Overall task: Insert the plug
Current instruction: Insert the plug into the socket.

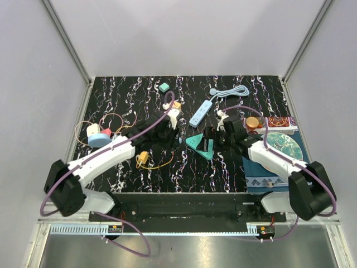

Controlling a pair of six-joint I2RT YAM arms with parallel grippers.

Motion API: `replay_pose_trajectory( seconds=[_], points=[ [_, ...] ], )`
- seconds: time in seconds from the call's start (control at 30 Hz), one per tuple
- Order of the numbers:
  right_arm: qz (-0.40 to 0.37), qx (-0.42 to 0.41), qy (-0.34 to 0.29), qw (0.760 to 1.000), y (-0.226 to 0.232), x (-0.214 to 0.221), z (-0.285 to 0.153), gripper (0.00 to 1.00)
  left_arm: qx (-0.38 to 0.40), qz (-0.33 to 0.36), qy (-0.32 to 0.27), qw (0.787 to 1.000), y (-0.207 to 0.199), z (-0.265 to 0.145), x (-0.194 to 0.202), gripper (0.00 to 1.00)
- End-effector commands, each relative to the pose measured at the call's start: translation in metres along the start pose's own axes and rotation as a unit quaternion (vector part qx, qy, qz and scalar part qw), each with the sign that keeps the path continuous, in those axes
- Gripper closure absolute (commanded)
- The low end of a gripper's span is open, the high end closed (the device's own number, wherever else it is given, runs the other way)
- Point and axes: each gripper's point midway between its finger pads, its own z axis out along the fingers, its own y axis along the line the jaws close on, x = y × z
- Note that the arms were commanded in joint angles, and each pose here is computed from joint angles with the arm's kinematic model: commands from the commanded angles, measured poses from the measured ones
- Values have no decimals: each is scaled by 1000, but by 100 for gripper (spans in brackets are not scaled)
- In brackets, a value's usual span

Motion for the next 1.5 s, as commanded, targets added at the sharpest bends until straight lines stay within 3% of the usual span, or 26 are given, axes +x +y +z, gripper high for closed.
replay_pose_trajectory(
  seconds=[0.0,0.27,0.53,1.47],
  points=[
    [-35,64,-89,993,-13,-32,-25,0,40,26,19,999,-17,6,-22,100],
    [-6,205,-191,960,-62,-54,-58,0,54,60,124,989,-25,37,-21,100],
    [28,226,-245,942,-76,-61,-62,0,36,73,198,977,-19,64,-15,100],
    [31,222,-214,951,-84,-43,-41,0,2,96,256,962,-13,104,-26,100]
  ],
)
